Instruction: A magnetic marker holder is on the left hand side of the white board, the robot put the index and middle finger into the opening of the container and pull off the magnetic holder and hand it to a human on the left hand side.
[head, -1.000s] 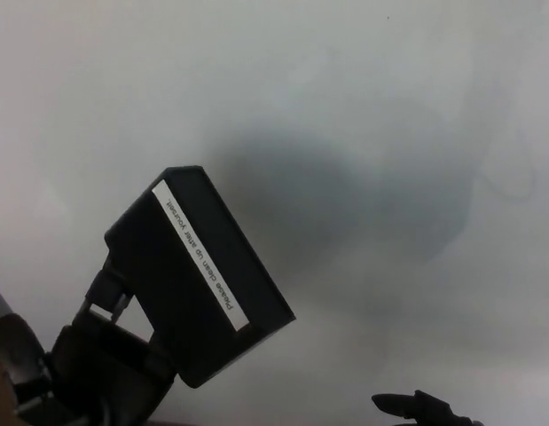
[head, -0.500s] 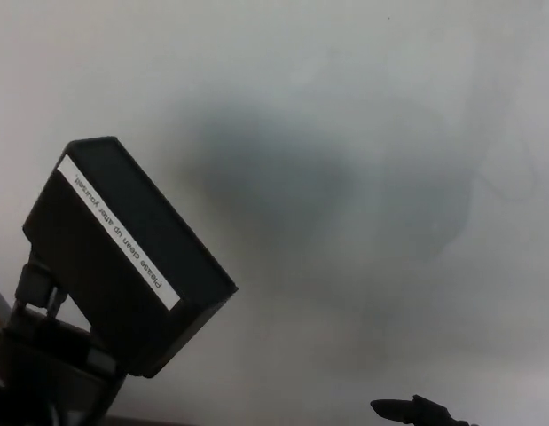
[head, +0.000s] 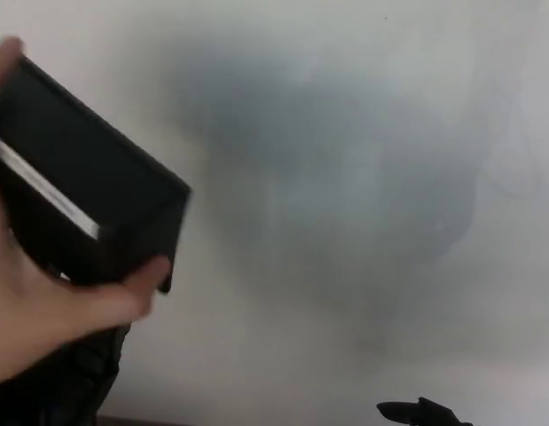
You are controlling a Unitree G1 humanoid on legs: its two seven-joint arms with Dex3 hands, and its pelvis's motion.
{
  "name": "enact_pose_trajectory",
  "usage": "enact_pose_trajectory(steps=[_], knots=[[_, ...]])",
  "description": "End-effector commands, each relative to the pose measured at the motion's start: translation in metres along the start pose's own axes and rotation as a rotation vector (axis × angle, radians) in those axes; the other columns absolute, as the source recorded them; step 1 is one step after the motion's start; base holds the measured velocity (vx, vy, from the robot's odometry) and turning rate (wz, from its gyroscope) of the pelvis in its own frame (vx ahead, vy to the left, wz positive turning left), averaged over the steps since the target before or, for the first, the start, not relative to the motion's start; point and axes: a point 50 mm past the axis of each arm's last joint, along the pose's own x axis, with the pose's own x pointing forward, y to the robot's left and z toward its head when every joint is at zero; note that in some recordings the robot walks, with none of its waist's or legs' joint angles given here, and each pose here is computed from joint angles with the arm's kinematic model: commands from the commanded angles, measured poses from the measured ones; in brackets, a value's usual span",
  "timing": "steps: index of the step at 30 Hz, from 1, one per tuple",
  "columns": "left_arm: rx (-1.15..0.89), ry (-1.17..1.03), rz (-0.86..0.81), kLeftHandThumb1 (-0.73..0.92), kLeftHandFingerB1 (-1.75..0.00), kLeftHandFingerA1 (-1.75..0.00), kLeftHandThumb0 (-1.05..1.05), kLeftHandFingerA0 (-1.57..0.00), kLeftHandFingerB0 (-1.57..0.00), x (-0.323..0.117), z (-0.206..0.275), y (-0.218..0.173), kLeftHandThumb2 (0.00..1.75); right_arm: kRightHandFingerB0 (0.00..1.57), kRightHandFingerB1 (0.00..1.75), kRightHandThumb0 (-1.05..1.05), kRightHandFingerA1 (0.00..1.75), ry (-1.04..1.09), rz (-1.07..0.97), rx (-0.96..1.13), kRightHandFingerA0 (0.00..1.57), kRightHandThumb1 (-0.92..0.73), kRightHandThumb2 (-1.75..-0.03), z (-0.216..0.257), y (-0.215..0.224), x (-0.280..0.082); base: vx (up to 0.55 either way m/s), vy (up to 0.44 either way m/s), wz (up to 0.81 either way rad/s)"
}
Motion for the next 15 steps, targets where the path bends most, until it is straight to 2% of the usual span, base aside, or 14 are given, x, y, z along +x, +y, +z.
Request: enact_pose_trajectory(steps=[1, 3, 8, 9, 10, 11, 12, 13, 15], knots=[[-0.007, -0.004, -0.024, 0.64, -0.29, -0.44, -1.05, -0.37, -0.10, -0.001, 0.004, -0.003, 1.02, 0.68, 0.46, -0.58, 0.49, 0.018, -0.012, -0.030, 0.71, -0.72, -0.62, -0.004, -0.005, -0.002, 0.00, 0.000, 0.00], [-0.011, -0.004, -0.029, 0.62, -0.27, -0.45, -1.01, -0.36, -0.04, -0.001, 0.004, -0.002, 1.00, 0.68, 0.47, -0.58, 0.49, 0.015, -0.016, -0.031, 0.72, -0.72, -0.62, -0.004, -0.005, -0.002, 0.00, 0.000, 0.00], [-0.023, 0.005, -0.025, 0.63, -0.27, -0.44, -1.03, -0.35, -0.04, -0.003, 0.003, 0.001, 1.00, 0.67, 0.47, -0.58, 0.49, 0.014, -0.010, -0.042, 0.71, -0.73, -0.62, -0.004, -0.005, -0.001, 0.00, 0.000, 0.00], [-0.024, 0.012, -0.005, 0.61, -0.35, -0.46, -1.02, -0.36, -0.09, -0.005, 0.004, 0.004, 0.99, 0.67, 0.47, -0.57, 0.50, 0.013, -0.012, -0.039, 0.72, -0.72, -0.62, -0.004, -0.005, -0.001, 0.00, 0.000, 0.00], [-0.024, 0.018, 0.009, 0.61, -0.35, -0.46, -1.02, -0.36, -0.09, -0.007, 0.004, 0.006, 0.99, 0.67, 0.47, -0.57, 0.50, 0.012, -0.014, -0.037, 0.72, -0.72, -0.62, -0.004, -0.005, -0.001, 0.00, 0.000, 0.00], [-0.015, 0.033, 0.085, 0.75, -0.32, -0.38, -1.04, -0.43, -0.23, -0.013, 0.005, 0.014, 0.64, 0.67, 0.47, -0.58, 0.50, 0.012, -0.015, -0.037, 0.72, -0.73, -0.62, -0.003, -0.004, -0.001, 0.00, 0.000, 0.00], [-0.009, 0.041, 0.131, 0.75, -0.32, -0.38, -1.04, -0.43, -0.23, -0.017, 0.004, 0.018, 0.64, 0.67, 0.47, -0.58, 0.50, 0.013, -0.013, -0.039, 0.72, -0.73, -0.62, -0.004, -0.004, -0.001, 0.00, 0.000, 0.00], [0.017, 0.060, 0.217, 0.60, -0.34, -0.46, -1.05, -0.30, -0.05, -0.025, 0.004, 0.025, 1.03, 0.68, 0.47, -0.58, 0.49, 0.014, -0.011, -0.040, 0.72, -0.73, -0.62, -0.004, -0.004, -0.001, 0.00, 0.000, 0.00], [0.042, 0.075, 0.266, 0.60, -0.34, -0.46, -1.05, -0.30, -0.05, -0.029, 0.005, 0.028, 1.03, 0.68, 0.47, -0.58, 0.49, 0.016, -0.012, -0.039, 0.72, -0.73, -0.62, -0.004, -0.003, -0.001, 0.00, 0.000, 0.00]])
